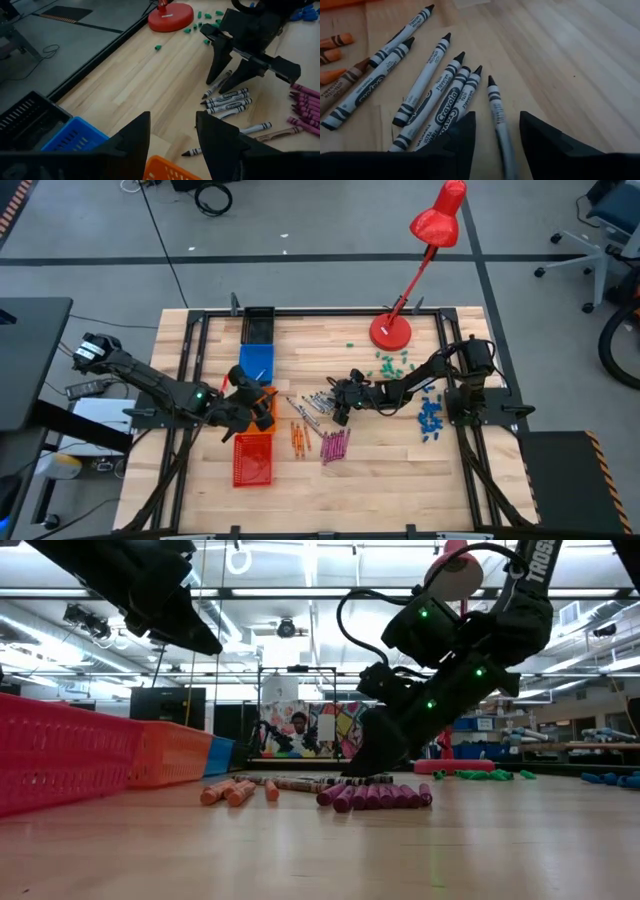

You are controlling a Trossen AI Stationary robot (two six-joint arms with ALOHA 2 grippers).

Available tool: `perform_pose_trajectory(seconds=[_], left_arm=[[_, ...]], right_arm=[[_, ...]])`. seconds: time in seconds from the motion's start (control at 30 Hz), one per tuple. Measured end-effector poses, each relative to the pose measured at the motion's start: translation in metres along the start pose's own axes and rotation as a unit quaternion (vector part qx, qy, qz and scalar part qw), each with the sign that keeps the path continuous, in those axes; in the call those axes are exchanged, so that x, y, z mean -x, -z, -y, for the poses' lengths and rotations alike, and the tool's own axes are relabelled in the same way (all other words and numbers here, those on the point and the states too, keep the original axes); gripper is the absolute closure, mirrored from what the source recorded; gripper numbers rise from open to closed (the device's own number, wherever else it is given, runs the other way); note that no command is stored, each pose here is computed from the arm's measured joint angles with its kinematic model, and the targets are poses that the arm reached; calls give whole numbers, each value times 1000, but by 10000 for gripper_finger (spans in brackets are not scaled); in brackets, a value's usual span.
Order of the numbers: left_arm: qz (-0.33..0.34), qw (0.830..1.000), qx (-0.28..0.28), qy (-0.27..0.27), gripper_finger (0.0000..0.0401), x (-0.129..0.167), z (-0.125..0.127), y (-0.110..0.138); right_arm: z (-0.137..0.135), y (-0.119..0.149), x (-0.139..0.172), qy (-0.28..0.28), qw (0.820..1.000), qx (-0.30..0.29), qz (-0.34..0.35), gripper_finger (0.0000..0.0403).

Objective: Sort crayons
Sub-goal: Put the black crayon into the blue bin

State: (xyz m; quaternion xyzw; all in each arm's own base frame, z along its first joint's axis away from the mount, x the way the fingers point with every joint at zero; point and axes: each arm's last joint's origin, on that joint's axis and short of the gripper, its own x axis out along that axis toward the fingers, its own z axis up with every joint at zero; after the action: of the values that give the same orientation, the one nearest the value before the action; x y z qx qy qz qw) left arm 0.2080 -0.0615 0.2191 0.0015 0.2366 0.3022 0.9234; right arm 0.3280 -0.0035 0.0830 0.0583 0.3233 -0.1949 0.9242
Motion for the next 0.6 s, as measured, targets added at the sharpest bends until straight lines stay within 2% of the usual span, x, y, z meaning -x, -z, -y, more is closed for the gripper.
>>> perform_pose_trajectory(seconds=[0.17, 0.43, 0.6], left_arm=[[0, 1000, -1, 0, 229, 0, 0, 0], [1, 1000, -9, -1, 229, -1, 0, 0], [1, 1000, -5, -1, 229, -1, 0, -1]], right_arm=[[2, 1, -1, -14, 1000, -6, -15, 286], [5, 2, -2, -15, 999, -12, -25, 364], [6, -1, 2, -15, 1000, -13, -20, 380]])
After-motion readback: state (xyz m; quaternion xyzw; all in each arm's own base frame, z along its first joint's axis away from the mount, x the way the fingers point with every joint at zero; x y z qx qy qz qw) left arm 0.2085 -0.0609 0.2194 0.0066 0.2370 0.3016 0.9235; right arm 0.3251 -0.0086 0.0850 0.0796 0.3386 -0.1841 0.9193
